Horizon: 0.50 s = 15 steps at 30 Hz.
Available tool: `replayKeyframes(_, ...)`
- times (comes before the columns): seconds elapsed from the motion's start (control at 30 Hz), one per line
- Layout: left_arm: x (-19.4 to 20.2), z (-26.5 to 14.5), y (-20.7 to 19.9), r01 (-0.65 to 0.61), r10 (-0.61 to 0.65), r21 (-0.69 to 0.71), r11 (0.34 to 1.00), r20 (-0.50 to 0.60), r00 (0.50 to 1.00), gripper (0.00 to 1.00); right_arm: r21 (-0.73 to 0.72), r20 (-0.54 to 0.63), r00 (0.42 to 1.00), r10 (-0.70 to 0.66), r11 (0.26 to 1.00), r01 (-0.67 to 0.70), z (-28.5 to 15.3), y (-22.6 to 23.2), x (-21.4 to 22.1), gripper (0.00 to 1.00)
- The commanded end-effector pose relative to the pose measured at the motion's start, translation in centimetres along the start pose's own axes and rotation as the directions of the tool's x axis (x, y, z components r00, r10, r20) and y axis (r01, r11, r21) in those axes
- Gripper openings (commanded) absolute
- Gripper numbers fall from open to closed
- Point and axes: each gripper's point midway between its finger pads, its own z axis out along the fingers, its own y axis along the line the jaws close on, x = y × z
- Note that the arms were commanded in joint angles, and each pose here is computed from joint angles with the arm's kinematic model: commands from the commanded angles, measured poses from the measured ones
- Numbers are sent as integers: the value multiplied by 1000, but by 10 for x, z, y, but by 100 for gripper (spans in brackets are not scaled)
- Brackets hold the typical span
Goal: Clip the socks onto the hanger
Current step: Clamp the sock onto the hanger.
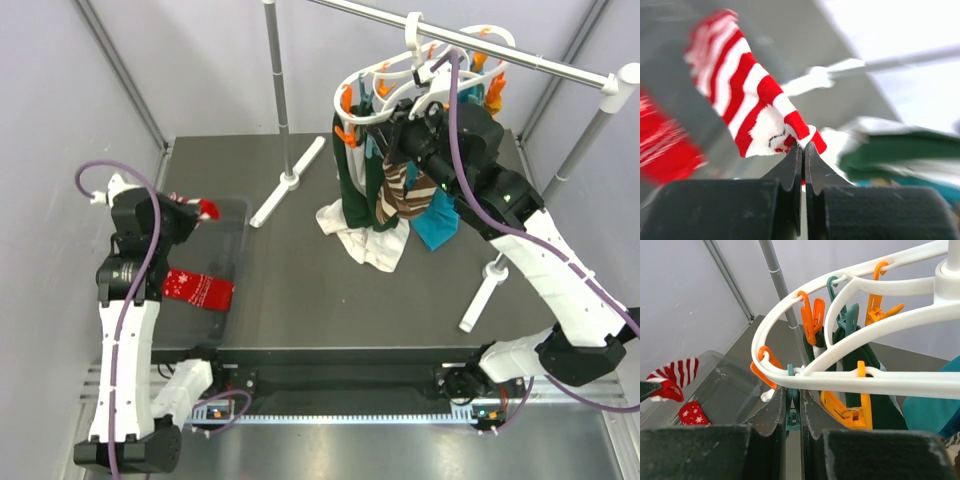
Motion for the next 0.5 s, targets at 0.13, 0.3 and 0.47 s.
replayKeyframes(0.13, 50, -20, -132, 234, 48, 614, 754, -406, 913, 0, -26, -72, 997, -12, 1000, 10, -7, 3, 15, 0)
replayKeyframes(0.3, 66, -47, -186, 373, 40, 678, 634, -510, 859, 0, -63, -54, 998, -14, 998, 10, -11, 9, 9, 0)
replayKeyframes(0.47, 84, -69, -226, 633, -169, 540, 555, -672, 721, 0, -100, -37, 999, -11, 995, 7, -13, 16, 4, 0)
